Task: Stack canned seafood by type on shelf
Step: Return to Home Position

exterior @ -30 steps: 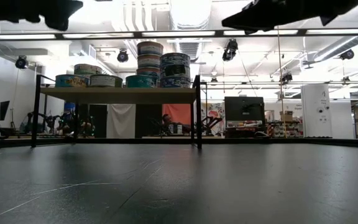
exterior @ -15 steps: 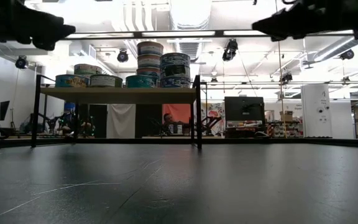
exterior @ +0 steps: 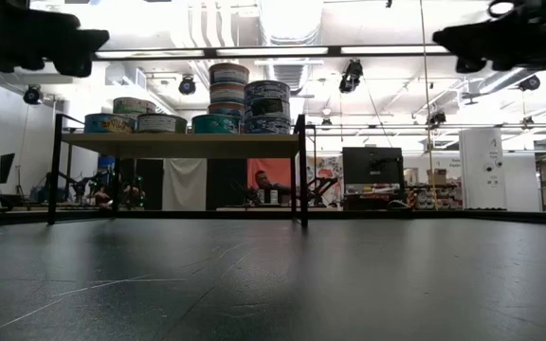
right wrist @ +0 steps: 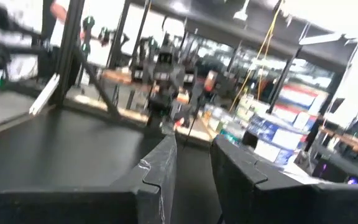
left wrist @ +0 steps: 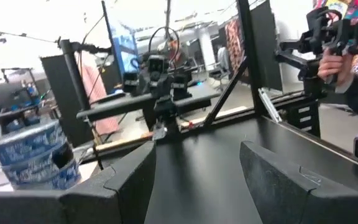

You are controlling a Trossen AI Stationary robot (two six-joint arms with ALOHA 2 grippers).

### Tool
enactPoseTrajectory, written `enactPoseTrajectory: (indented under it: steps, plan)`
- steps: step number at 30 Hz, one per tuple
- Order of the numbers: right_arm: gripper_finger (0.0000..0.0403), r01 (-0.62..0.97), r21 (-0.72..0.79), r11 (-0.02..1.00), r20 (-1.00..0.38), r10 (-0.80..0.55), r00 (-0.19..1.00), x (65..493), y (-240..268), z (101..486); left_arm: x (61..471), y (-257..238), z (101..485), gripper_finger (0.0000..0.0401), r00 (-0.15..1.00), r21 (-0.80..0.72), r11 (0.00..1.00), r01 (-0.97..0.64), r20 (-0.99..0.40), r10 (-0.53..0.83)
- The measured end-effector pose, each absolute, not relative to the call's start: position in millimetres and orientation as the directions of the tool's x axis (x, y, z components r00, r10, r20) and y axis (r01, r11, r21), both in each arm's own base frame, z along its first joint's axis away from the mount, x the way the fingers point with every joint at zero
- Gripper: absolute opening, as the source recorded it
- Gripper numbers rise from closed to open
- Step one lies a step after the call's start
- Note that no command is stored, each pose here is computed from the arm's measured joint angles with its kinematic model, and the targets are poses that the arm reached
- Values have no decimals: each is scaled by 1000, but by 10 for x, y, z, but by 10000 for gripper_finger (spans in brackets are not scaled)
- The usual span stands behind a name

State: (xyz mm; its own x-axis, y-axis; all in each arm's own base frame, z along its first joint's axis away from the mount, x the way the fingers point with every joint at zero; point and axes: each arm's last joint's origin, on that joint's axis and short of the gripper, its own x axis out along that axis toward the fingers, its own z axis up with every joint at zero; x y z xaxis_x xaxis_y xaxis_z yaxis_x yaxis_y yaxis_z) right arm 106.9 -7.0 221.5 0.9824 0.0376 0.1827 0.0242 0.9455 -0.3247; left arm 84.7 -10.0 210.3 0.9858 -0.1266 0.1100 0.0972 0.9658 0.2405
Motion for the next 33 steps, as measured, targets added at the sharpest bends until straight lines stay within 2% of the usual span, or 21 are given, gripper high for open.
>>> enactPoseTrajectory:
  steps: [8,14,18,27,33]
  plan:
    - [87,45,-278,959,292,40,955,913,-54,1989,947,-110,1831,217,981,180,979,94,151,-122]
    - [88,-38,-259,965,181,87,980,966,-45,1849,954,-121,1791,217,979,183,975,129,133,-154]
    - [81,-63,-272,960,117,98,988,989,-44,1789,961,-112,1756,217,987,208,973,102,98,-124]
    - [53,-63,-278,959,110,97,989,988,-45,1782,964,-104,1752,217,991,205,976,77,91,-97]
    - [48,-70,-228,971,107,97,990,989,-45,1778,964,-104,1763,217,991,205,976,76,93,-96]
